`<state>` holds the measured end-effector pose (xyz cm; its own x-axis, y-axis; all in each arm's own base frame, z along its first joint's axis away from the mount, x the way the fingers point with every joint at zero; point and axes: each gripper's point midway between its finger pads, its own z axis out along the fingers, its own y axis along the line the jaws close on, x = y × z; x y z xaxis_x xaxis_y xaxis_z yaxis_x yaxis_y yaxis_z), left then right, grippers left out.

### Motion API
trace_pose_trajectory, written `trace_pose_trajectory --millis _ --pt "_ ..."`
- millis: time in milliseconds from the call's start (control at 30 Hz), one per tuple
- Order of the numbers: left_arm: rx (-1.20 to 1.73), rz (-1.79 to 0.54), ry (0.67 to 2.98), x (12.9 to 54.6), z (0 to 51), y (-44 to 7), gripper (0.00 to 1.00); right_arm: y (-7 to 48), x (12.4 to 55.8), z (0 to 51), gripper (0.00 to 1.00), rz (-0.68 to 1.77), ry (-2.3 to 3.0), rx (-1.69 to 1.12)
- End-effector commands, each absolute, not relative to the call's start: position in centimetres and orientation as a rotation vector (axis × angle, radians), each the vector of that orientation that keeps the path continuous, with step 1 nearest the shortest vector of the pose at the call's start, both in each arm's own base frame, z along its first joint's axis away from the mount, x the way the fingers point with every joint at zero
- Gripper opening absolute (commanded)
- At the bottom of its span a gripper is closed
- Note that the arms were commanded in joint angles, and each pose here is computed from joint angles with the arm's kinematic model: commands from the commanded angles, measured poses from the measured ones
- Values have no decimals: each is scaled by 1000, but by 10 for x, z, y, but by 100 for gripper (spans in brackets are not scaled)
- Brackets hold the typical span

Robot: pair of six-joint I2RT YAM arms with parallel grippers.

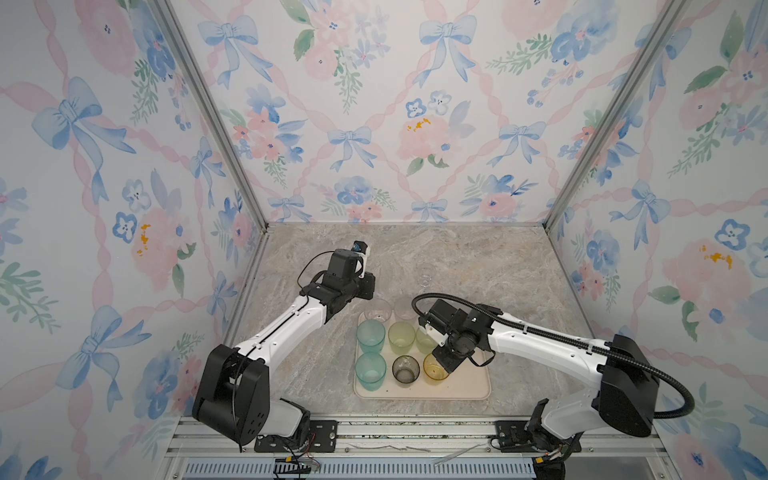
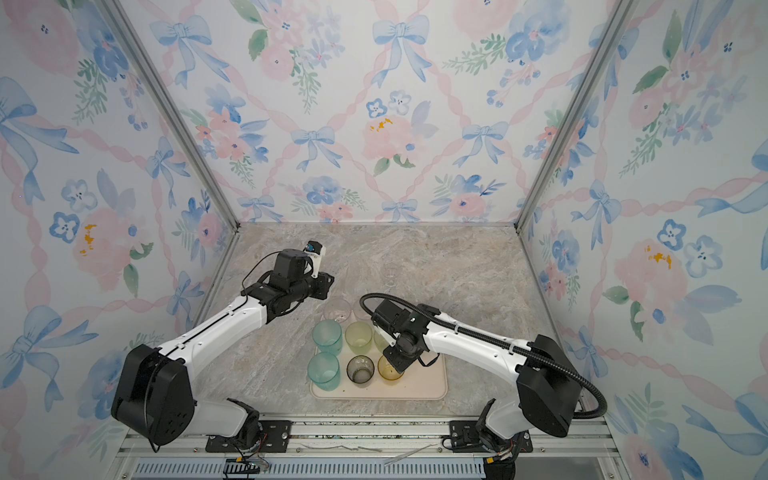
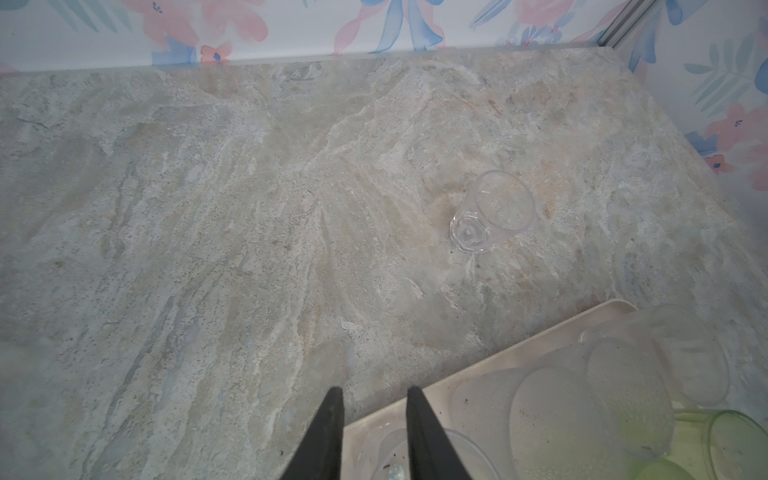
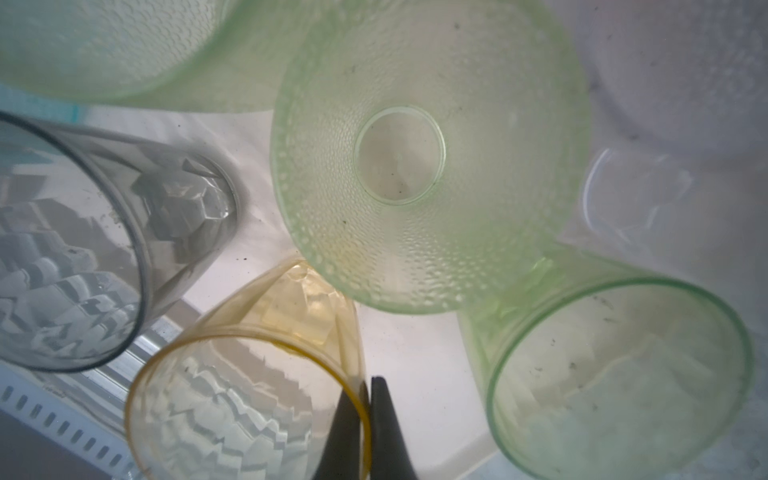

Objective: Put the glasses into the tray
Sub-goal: 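Lower the yellow glass onto the tray and open the right gripper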

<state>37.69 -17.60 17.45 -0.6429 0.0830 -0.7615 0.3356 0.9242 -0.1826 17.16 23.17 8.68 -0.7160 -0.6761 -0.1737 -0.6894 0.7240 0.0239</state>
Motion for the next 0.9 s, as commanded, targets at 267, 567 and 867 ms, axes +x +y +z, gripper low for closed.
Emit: trace_pose_trajectory --millis 267,567,867 --pt "304 -396 2218 383 187 -177 29 232 170 76 1 99 2784 -1150" --pt "306 -393 2217 383 189 -176 29 230 171 71 3 79 2795 -1156" --pt "305 -390 2228 383 184 -176 29 230 172 76 15 97 2785 -1150"
